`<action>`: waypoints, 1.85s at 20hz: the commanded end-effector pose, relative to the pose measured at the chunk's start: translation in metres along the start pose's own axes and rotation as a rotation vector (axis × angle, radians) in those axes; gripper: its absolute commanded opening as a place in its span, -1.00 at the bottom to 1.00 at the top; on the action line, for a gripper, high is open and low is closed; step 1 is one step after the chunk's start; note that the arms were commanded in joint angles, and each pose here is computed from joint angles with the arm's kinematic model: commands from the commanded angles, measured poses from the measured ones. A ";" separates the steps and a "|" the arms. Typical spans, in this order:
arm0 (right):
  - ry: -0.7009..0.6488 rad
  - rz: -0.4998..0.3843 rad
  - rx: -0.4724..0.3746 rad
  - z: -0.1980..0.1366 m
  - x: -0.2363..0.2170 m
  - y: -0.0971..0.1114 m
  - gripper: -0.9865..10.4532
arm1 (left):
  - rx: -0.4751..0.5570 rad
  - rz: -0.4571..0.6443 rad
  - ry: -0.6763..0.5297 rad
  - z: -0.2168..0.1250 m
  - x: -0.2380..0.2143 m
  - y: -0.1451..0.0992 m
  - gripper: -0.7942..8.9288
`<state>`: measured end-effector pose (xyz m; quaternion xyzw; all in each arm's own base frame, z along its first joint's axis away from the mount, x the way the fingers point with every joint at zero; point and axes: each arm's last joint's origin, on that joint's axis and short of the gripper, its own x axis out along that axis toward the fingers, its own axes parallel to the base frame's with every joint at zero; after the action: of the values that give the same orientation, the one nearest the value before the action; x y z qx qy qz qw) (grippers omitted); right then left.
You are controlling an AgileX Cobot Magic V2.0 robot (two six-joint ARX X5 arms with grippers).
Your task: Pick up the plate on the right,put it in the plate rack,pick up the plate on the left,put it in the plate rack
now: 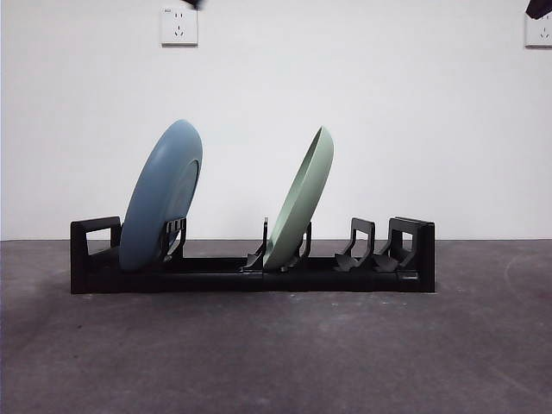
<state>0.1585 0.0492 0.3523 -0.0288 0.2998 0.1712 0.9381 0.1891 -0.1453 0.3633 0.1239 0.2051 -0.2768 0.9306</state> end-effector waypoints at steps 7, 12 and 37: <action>-0.182 -0.033 0.011 -0.036 -0.011 0.000 -0.85 | -0.031 0.157 -0.048 -0.065 -0.068 0.017 -0.85; -0.257 -0.051 0.009 -0.075 -0.017 -0.001 -0.85 | -0.114 0.204 -0.167 -0.112 -0.104 0.014 -0.85; -0.199 -0.062 0.171 -0.082 -0.015 -0.002 -0.82 | -0.080 0.338 -0.327 -0.173 -0.094 0.033 -0.84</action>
<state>0.1021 0.0301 0.2952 0.0550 0.2173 0.1197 0.9672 0.0814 -0.0153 0.2595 0.0675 0.0390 -0.1209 0.9896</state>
